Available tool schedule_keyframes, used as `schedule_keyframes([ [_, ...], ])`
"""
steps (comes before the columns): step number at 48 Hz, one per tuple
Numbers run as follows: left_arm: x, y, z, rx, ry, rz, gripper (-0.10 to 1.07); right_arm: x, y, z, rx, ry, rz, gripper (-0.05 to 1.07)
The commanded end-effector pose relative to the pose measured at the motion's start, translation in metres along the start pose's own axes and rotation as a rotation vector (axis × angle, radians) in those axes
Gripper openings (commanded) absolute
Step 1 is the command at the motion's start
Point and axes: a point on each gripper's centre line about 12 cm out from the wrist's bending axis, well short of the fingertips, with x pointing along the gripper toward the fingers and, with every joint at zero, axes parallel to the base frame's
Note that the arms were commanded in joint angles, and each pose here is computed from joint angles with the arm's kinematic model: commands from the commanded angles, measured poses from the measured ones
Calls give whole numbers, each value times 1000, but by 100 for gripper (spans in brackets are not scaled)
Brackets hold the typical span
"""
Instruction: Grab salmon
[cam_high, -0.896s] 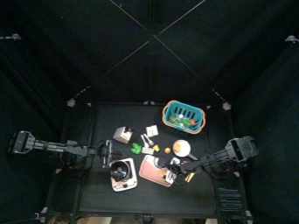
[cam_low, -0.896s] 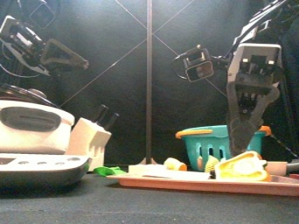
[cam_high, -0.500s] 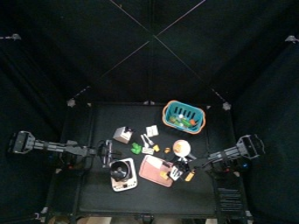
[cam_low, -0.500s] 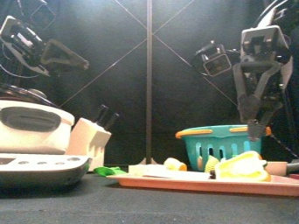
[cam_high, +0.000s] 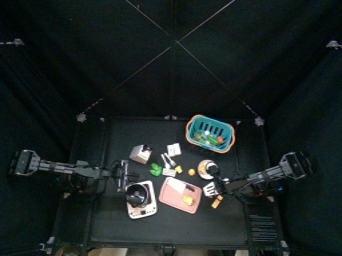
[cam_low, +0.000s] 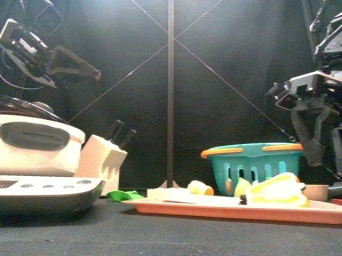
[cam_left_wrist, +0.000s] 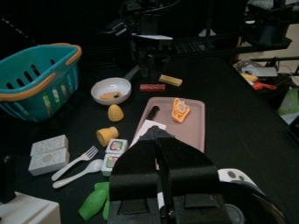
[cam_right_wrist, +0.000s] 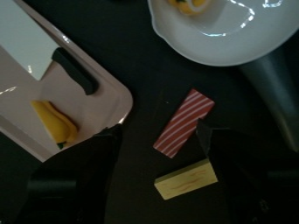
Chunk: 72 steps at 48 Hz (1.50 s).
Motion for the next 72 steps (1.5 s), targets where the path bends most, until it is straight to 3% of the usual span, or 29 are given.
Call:
schedule_keyframes([
  [1, 2, 1, 5, -1, -14, 3, 24, 1, 0, -1, 8, 2, -4, 98],
  [14, 2, 1, 5, -1, -14, 3, 24, 20, -10, -5, 1, 14, -73, 97],
  [22, 2, 1, 5, -3, -15, 3, 24, 28, -13, -10, 3, 35, -61, 95],
  [38, 2, 1, 4, -3, -12, 3, 24, 43, -17, -15, -3, 54, -83, 79],
  [52, 2, 1, 4, -4, -12, 3, 24, 37, -11, -13, -5, 52, -49, 63],
  [72, 2, 1, 4, -4, -9, 3, 24, 29, -7, -9, -19, 38, -10, 62],
])
